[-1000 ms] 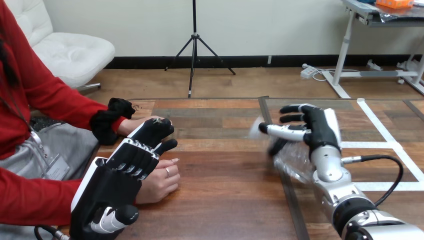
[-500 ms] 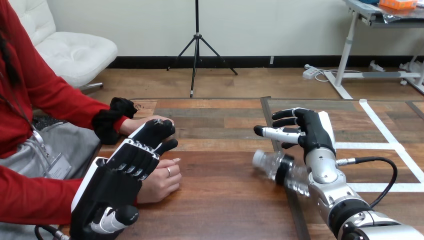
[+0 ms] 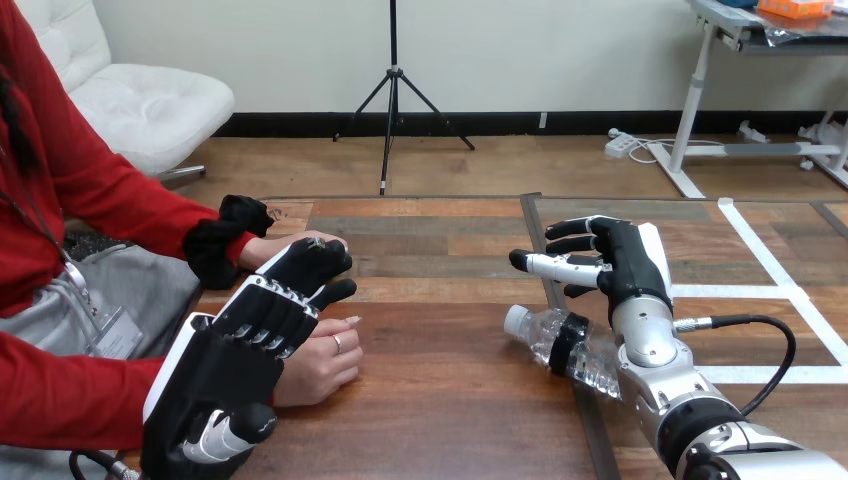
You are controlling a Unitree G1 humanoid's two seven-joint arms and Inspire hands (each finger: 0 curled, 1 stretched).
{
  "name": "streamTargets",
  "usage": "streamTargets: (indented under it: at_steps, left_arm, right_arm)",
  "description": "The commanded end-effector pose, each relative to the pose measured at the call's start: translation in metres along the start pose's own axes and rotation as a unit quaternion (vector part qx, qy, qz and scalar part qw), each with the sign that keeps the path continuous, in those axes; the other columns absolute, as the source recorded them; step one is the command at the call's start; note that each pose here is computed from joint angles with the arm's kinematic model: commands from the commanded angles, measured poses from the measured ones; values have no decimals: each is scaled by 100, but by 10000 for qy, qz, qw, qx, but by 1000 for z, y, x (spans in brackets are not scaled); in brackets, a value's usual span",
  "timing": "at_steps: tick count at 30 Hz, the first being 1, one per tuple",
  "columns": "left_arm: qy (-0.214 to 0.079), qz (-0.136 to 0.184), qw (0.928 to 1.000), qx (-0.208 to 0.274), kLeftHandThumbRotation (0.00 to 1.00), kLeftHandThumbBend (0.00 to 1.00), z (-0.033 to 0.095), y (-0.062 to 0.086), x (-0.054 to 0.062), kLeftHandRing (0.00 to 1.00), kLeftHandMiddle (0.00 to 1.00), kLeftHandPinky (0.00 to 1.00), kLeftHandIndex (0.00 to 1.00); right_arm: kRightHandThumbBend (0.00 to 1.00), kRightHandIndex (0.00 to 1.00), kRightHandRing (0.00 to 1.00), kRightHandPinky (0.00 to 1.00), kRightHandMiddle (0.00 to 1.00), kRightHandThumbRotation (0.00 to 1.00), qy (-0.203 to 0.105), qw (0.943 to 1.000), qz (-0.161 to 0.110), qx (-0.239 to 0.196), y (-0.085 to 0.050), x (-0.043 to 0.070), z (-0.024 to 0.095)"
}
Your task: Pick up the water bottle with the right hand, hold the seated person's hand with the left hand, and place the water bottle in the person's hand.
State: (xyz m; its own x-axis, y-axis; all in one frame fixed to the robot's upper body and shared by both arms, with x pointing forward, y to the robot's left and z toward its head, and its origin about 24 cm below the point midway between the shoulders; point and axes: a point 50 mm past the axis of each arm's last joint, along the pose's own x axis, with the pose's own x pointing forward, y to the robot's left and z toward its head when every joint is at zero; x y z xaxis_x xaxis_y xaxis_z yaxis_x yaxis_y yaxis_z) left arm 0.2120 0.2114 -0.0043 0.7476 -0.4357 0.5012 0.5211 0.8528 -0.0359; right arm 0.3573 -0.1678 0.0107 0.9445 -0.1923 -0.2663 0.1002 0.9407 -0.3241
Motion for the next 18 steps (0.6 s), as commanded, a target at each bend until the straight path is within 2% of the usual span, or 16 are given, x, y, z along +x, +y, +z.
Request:
streamTargets:
  at_steps: [1,10,14,18]
  left_arm:
    - [-315,-202,9993,64,56,100,5,2,21,90,89,86,87]
    - [-431,-252,9986,196,58,100,5,1,23,90,90,85,88]
    - [-391,-294,9988,84,59,100,4,0,24,90,90,85,88]
    - [-341,-299,9990,2,59,100,3,0,25,90,90,85,88]
  right_arm:
    - [84,55,44,37,59,0,-340,9993,-123,129,-7,5,18]
    - [84,57,45,39,60,0,-344,9994,-63,60,-8,5,17]
    - [84,58,49,41,62,0,-373,9993,-16,-86,-9,5,16]
    - [86,60,60,53,65,0,-371,9988,30,-305,-10,5,16]
